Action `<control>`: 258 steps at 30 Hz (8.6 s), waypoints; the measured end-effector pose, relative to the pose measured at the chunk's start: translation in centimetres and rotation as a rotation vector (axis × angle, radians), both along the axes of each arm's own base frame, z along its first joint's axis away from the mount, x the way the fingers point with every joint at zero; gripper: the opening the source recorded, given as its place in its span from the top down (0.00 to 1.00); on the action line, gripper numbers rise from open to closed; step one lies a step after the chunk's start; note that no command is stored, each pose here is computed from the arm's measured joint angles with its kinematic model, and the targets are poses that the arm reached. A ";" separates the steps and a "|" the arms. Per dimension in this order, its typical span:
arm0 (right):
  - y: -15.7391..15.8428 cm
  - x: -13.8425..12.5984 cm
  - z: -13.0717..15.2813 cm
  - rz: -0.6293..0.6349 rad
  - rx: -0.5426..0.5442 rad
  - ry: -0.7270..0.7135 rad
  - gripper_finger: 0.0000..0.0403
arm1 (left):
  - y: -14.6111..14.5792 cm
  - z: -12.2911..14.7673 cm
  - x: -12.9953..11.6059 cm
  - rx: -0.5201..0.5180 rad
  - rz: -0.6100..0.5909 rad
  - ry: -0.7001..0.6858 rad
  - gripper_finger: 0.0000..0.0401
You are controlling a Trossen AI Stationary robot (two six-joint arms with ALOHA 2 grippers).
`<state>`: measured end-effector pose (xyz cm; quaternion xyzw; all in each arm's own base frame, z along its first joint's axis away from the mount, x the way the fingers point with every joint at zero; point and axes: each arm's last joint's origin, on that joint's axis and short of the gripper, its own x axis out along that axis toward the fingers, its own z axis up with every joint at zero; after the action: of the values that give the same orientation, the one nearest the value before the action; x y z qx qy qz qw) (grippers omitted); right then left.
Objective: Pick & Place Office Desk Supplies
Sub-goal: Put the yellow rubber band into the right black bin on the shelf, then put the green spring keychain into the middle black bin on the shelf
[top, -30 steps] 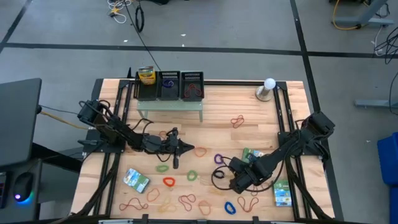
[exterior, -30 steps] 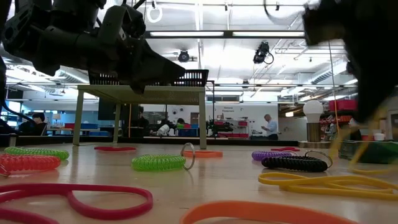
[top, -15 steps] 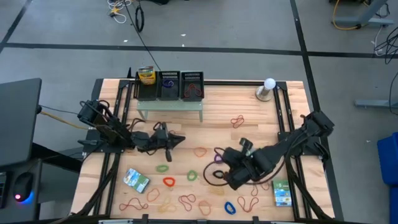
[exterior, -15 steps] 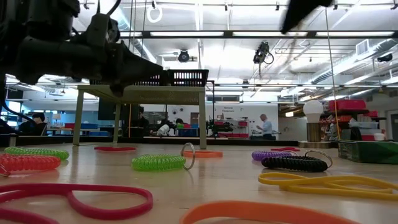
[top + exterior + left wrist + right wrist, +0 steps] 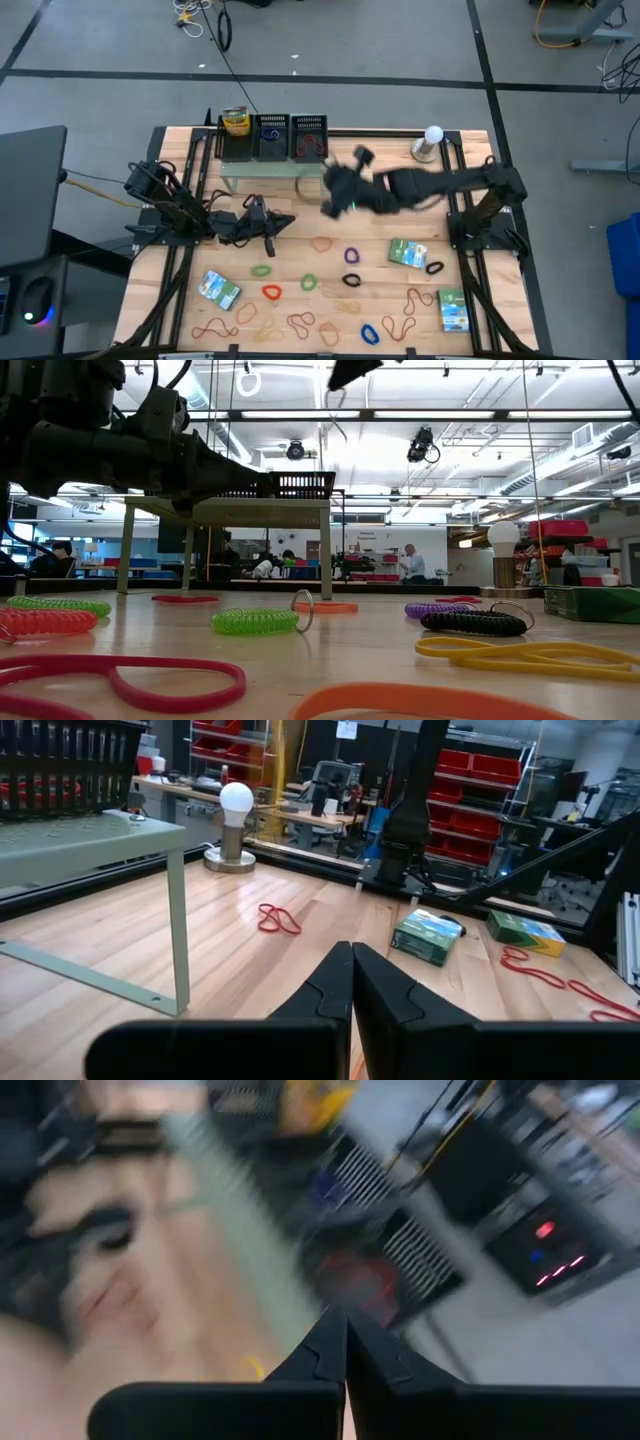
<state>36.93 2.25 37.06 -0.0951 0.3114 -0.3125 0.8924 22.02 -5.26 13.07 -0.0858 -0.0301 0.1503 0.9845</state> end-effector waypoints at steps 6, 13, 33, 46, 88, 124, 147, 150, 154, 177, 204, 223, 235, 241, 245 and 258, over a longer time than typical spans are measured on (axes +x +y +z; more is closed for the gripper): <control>-6.2 1.5 1.8 -0.033 -0.095 -0.135 0.99 | 0.0 0.0 0.0 0.008 0.000 0.007 0.98; -10.8 2.8 0.5 -0.038 -0.059 -0.163 0.99 | 0.0 -0.1 0.0 0.017 0.000 0.014 0.98; -15.1 6.0 -5.8 -0.119 -0.012 -0.080 0.89 | 0.0 -0.2 0.0 0.024 -0.003 0.028 0.98; -13.6 4.5 -3.5 -0.131 -0.083 -0.037 0.67 | 0.0 -0.4 0.0 0.031 -0.004 0.050 0.98; 1.6 -11.7 -16.4 0.260 0.072 -0.377 0.94 | -5.1 3.4 5.2 0.043 -0.287 -0.018 0.98; 1.6 -11.6 -16.4 0.283 0.033 -0.355 0.94 | -8.8 5.1 4.8 -0.378 -0.337 0.690 0.97; 1.6 -11.6 -16.4 0.280 0.033 -0.356 0.94 | -10.9 5.2 5.1 -0.541 -0.381 1.057 0.73; 1.6 -11.6 -16.4 0.281 0.032 -0.353 0.94 | -11.0 4.8 6.5 -0.572 -0.461 0.994 0.76; 1.6 -11.6 -16.4 0.281 0.032 -0.351 0.94 | -10.7 4.7 6.7 -0.660 -0.469 1.020 0.85; 1.6 -11.7 -16.4 0.282 0.032 -0.345 0.94 | -9.9 5.8 4.3 -0.256 -0.245 1.361 0.59; 1.6 -11.7 -16.5 0.282 0.032 -0.334 0.94 | -8.6 -0.6 4.3 -0.059 -0.197 1.584 0.78; 1.6 -11.7 -16.5 0.281 0.031 -0.333 0.94 | -2.0 13.0 3.5 -0.115 0.151 0.953 0.97; 1.6 -11.7 -16.5 0.281 0.031 -0.333 0.94 | 8.8 20.7 3.4 -0.008 0.512 0.786 0.97; 1.6 -11.7 -16.5 0.282 0.032 -0.333 0.94 | 13.3 20.5 2.5 -0.025 0.566 0.865 0.97; 1.6 -11.7 -16.5 0.282 0.032 -0.333 0.94 | 14.9 20.2 1.8 -0.068 0.526 0.918 0.97; 1.6 -11.7 -16.5 0.282 0.031 -0.333 0.94 | 17.5 18.2 2.0 -0.126 0.468 1.035 0.79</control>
<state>25.24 3.82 20.53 -0.0708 0.1481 -0.1911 0.9678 24.05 12.24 31.31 -0.0504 0.4469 0.3882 0.8044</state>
